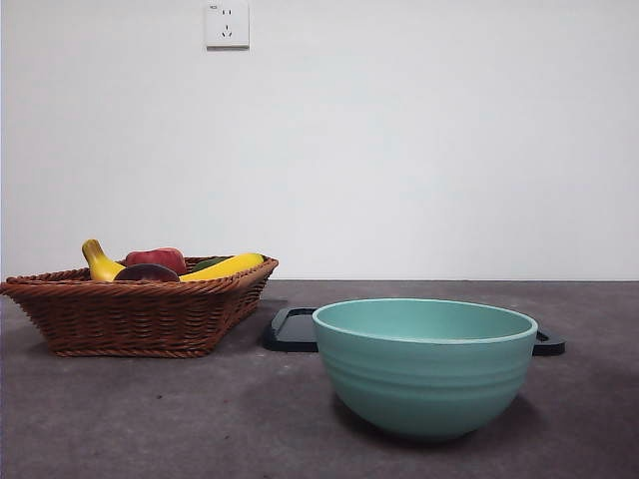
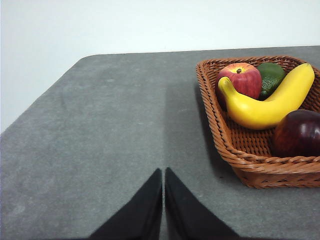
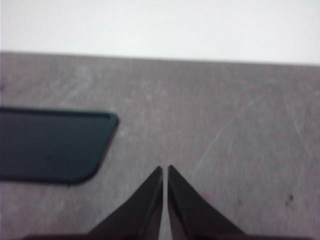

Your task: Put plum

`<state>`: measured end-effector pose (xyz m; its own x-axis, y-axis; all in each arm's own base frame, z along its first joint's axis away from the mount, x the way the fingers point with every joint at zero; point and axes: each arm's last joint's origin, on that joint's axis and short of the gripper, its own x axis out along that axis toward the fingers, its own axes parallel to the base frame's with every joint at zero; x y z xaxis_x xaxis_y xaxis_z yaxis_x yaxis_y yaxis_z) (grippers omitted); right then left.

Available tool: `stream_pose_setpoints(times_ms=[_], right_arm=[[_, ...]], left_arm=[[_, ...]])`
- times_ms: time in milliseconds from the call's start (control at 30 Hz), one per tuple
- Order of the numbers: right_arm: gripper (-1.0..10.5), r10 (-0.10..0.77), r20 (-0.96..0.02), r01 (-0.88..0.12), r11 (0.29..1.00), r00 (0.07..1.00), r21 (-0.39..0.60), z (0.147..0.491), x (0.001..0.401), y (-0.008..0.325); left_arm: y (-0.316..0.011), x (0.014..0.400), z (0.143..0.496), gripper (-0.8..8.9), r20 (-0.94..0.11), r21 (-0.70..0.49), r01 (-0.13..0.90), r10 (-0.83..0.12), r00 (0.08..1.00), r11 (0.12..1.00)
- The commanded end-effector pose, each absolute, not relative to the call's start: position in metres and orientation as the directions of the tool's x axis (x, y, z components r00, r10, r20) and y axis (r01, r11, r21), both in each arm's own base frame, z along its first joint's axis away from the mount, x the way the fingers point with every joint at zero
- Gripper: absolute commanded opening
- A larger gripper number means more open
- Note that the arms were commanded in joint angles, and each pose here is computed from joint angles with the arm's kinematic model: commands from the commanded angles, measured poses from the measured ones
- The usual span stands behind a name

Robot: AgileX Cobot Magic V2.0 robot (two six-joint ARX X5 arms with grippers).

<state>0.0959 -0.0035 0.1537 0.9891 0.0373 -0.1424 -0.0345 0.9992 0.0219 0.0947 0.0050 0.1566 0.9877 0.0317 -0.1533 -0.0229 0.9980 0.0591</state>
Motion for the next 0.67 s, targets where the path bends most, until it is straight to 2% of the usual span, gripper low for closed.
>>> stream_pose_setpoints(times_ms=[33, 667], right_arm=[[0.0, 0.030, -0.168, -0.025, 0.999, 0.985, 0.036, 0.1499, 0.0957, -0.0038], [0.0, 0.034, -0.149, -0.030, 0.999, 0.988, 0.034, 0.1519, 0.0960, -0.0037]], left_arm=[[0.0051, 0.0955, 0.1490, 0.07, -0.179, 0.056, -0.023, 0.033, 0.983, 0.998], [0.0051, 0.0955, 0.1490, 0.07, -0.179, 0.056, -0.023, 0.033, 0.983, 0.998]])
